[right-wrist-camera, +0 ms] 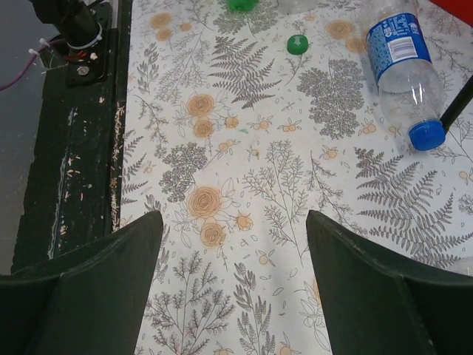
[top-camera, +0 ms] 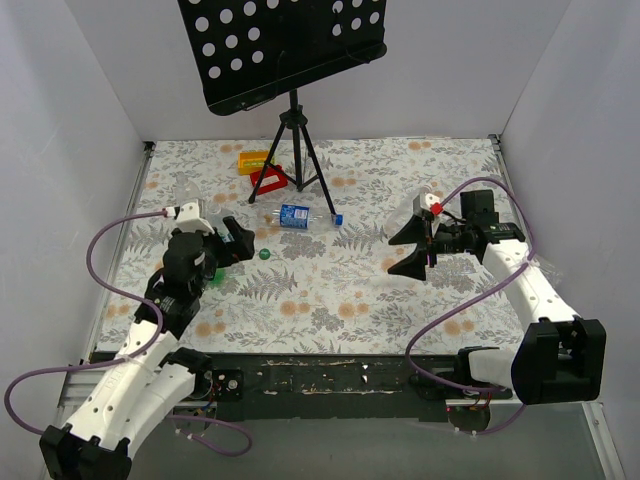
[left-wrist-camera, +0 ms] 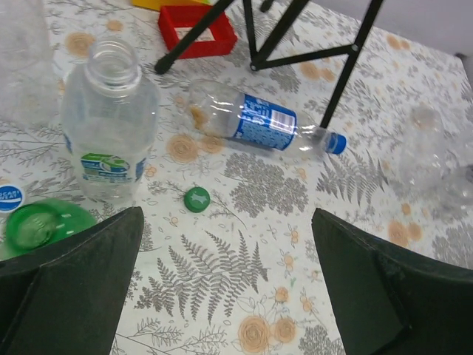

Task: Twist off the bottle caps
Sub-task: Move the plastic bottle to the center of the board.

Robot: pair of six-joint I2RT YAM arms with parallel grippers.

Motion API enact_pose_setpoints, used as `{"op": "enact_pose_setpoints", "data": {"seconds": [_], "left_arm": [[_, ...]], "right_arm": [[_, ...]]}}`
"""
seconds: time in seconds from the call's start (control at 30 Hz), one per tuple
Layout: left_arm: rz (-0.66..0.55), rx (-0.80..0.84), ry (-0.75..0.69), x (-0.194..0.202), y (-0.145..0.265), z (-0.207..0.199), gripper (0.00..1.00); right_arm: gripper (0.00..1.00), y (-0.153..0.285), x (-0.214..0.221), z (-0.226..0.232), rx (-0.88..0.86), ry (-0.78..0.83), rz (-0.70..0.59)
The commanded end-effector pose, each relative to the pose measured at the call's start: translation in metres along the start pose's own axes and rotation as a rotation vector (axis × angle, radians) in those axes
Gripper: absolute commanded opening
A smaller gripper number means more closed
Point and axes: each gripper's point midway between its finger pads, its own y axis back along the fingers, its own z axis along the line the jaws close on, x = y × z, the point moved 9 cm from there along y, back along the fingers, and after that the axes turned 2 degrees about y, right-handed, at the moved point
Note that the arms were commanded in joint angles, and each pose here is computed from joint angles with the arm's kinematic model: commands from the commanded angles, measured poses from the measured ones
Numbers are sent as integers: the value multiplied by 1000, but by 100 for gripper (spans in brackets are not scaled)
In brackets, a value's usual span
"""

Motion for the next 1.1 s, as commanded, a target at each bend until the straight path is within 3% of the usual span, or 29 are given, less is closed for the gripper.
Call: {"op": "enact_pose_setpoints", "data": {"seconds": [0.0,0.43,0.6,0.67,0.77,0.87,1.07], "left_arm": [[70,157,-111,-9,12,-14,98],[184,456,-230,5,6,-33,98],[213,520,-279,17,2,-31,98],[222,531,-291,22,2,-29,98],[213,565,-298,28,1,-28,98],[212,596,-288,36,-1,-27,98],[216,595,-289,38,-1,-25,98]], "right_arm": [[86,3,0,-6,16,7,6],[85,10,-1,-21,39,-75,152],[85,25,-11,-43,171,-36,329],[85,38,-10,-53,224,61,467],[89,55,7,-60,143,320,663],[91,71,24,-81,121,452,839],[89,100,30,-129,75,462,866]]}}
